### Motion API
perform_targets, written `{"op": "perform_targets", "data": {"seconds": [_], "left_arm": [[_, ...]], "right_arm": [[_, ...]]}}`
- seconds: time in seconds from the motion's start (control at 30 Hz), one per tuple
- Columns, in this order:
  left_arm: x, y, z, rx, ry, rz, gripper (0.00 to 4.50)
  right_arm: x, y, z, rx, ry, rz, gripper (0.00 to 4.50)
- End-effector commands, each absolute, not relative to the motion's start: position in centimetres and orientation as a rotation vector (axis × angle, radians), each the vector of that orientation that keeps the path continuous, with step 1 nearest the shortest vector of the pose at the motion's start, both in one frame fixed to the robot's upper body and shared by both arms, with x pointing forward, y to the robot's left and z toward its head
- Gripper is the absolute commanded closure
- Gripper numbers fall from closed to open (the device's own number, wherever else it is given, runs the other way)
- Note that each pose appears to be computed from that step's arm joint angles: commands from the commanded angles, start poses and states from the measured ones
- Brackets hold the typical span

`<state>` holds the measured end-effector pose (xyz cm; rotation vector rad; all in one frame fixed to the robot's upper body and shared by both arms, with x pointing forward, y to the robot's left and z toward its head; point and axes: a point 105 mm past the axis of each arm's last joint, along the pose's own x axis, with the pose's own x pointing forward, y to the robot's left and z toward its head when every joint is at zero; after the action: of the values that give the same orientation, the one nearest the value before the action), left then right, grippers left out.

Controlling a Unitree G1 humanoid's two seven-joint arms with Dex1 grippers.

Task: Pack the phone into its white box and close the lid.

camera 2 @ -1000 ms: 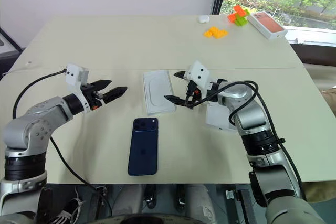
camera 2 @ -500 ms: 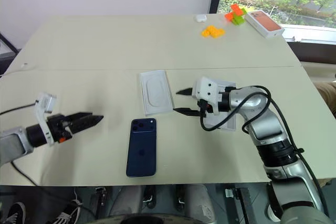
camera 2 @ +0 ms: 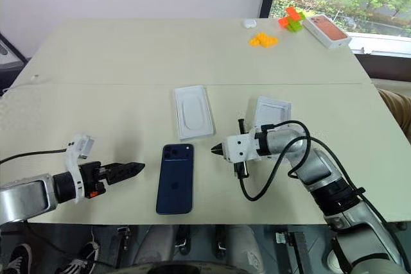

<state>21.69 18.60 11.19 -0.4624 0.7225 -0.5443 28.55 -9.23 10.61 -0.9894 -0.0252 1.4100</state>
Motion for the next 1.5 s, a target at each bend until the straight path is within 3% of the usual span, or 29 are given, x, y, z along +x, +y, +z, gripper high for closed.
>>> {"op": "perform_targets", "data": {"seconds": [0.03, 0.8, 1.5], "left_arm": [[21.1, 16.9, 11.8, -0.469, 0.728, -0.591, 0.00], [21.6, 14.1, 9.7, -0.494, 0.826, -0.600, 0.00], [22.3, 12.4, 9.3, -0.537, 0.807, -0.630, 0.00]], "right_arm": [[28.0, -9.6, 10.2, -1.020, -0.028, 1.442, 4.41], [27.0, -6.9, 6.9, -1.098, -0.059, 1.532, 4.41], [27.6, -2.9, 6.7, -1.085, -0.132, 1.548, 4.41]]}}
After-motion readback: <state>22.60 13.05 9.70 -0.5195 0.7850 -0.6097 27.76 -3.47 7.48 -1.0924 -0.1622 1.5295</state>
